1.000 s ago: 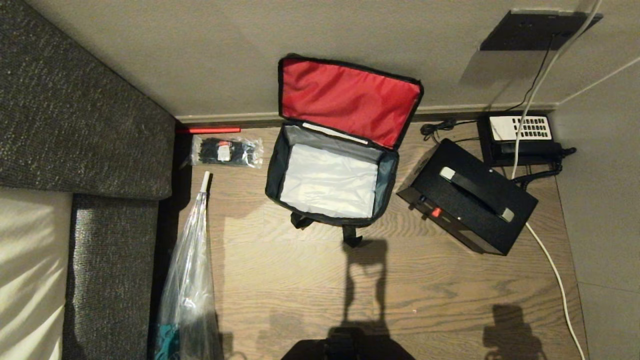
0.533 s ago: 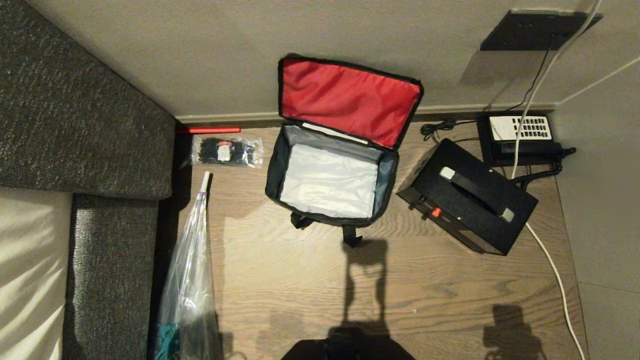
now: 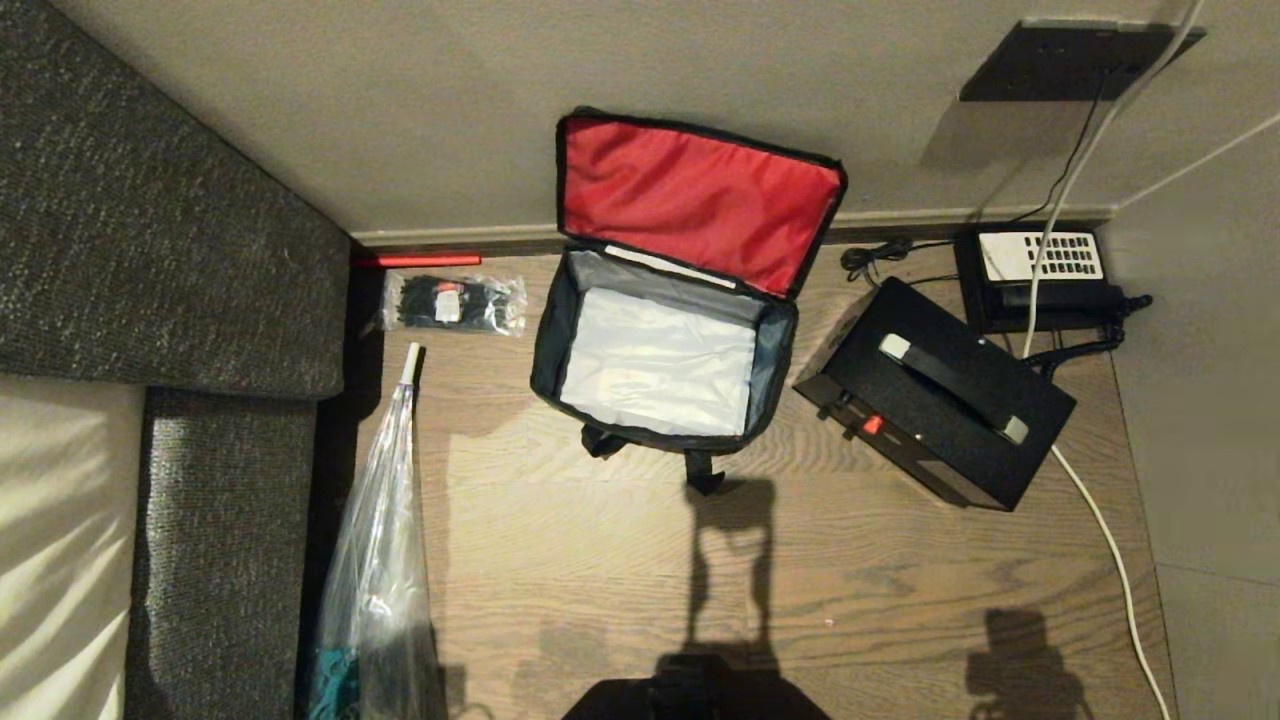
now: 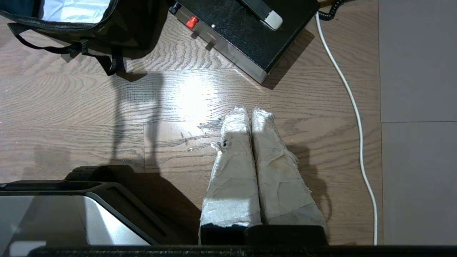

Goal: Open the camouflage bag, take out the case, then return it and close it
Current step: Release the handle

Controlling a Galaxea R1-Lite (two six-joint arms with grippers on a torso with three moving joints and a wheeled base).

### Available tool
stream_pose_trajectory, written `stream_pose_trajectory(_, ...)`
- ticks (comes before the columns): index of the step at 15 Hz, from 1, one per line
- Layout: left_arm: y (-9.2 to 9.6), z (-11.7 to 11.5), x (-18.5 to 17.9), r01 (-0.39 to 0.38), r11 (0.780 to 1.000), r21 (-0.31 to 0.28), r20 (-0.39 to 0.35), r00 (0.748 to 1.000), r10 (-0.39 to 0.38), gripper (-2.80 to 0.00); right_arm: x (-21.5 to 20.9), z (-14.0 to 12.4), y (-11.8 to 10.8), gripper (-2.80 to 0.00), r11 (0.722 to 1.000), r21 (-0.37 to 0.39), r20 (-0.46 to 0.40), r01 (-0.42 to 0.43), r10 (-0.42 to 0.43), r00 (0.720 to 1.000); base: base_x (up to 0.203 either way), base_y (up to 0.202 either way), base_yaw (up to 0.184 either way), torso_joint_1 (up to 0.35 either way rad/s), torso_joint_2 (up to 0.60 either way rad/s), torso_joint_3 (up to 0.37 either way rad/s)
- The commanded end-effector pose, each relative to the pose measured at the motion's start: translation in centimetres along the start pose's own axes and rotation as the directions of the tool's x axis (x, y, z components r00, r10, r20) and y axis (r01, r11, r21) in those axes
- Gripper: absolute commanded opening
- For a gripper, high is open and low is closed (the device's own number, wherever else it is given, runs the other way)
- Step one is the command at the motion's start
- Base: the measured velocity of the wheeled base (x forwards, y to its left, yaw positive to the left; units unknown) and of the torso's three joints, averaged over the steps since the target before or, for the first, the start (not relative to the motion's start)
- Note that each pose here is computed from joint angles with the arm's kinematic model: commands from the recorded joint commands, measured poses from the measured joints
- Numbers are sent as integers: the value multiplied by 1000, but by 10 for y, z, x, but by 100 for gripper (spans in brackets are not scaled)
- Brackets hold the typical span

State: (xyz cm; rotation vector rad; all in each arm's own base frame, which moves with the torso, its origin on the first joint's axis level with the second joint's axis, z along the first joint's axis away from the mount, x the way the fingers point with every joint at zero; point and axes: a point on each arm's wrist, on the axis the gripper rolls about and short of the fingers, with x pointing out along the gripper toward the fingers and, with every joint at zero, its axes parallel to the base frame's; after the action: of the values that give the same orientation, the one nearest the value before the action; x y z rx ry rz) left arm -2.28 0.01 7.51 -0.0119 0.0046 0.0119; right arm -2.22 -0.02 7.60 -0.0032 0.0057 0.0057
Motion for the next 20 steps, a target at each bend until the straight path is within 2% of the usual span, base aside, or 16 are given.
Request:
stream_pose_trajectory(1, 0, -1, 0, 0, 1000, 0, -1, 1000, 0, -280, 0, 0, 0, -280, 1000, 0, -5, 0, 0, 1000, 0, 0, 0, 0, 0, 0)
stream_pose_trajectory(10, 0, -1, 0, 0, 1000, 0, -1, 1000, 0, -280, 0, 0, 0, -280, 1000, -18, -7, -2, 2, 1000, 0, 0, 0, 0, 0, 0)
stream_pose_trajectory(13, 0, -1, 0, 0, 1000, 0, -1, 1000, 0, -280, 0, 2, 0, -280, 1000, 8, 12, 1, -1, 1000, 0, 0, 0, 0, 0, 0)
stream_pose_trajectory(15, 0, -1, 0, 0, 1000, 0, -1, 1000, 0, -280, -9, 23, 0, -280, 1000, 5, 33, -19, 18, 999, 0, 0, 0, 0, 0, 0)
stream_pose_trajectory(17, 0, -1, 0, 0, 1000, 0, -1, 1000, 0, -280, -33, 54, 1, -280, 999, 6, 11, -54, 54, 999, 0, 0, 0, 0, 0, 0)
stream_pose_trajectory(20, 0, -1, 0, 0, 1000, 0, -1, 1000, 0, -280, -78, 82, 2, -280, 992, 34, -136, -119, 122, 983, 0, 0, 0, 0, 0, 0)
